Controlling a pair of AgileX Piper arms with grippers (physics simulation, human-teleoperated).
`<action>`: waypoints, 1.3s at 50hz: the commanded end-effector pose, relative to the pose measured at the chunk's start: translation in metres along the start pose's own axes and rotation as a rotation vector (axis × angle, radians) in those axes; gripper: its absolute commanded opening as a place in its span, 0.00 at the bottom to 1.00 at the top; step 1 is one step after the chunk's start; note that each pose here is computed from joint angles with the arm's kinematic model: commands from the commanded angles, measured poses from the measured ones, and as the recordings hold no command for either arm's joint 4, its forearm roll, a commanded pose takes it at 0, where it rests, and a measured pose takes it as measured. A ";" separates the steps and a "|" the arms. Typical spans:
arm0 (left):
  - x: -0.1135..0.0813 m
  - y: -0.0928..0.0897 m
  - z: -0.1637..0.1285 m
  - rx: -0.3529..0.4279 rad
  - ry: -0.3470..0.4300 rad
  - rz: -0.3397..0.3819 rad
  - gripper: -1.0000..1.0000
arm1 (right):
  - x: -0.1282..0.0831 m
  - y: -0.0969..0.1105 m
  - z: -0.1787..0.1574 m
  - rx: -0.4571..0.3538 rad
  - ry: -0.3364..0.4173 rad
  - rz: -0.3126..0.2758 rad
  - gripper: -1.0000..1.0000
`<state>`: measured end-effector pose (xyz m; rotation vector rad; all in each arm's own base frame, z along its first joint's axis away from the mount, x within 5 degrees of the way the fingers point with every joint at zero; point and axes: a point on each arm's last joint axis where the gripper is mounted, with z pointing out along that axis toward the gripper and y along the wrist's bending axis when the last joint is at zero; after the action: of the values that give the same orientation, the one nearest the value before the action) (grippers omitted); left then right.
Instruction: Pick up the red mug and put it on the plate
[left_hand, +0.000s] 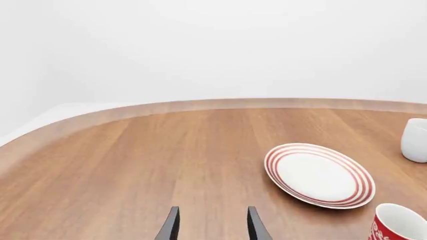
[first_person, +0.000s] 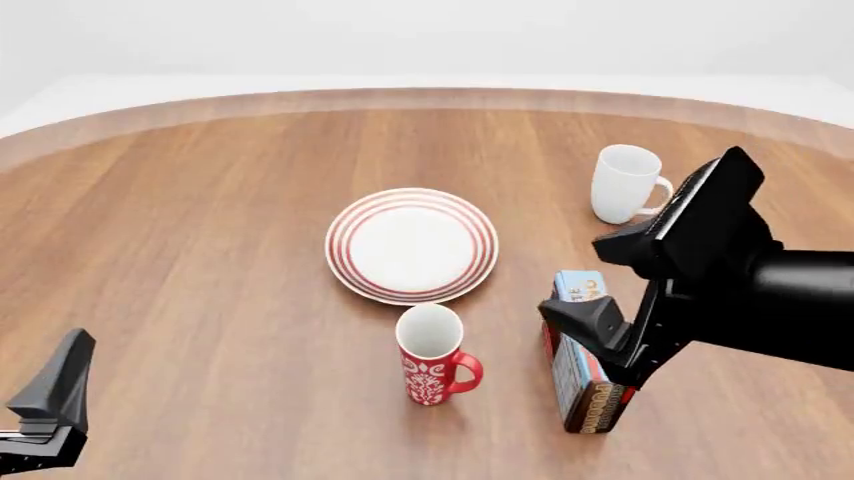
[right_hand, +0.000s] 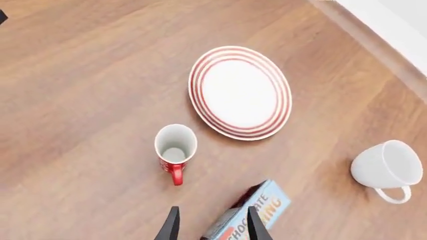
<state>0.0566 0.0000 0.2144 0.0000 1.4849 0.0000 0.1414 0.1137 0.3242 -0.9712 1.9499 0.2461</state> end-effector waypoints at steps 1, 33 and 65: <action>0.000 0.000 0.000 0.000 0.000 0.000 1.00 | 0.006 0.007 0.018 -0.030 0.030 0.008 1.00; 0.000 0.000 0.000 0.000 0.000 0.000 1.00 | 0.028 0.029 0.072 -0.096 0.086 0.026 1.00; 0.000 0.000 0.000 0.000 0.000 0.000 1.00 | 0.051 0.038 0.101 -0.109 0.131 0.031 1.00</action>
<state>0.0566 0.0000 0.2144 0.0000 1.4849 0.0000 0.1632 0.1638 0.2271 -1.0534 2.0814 0.3223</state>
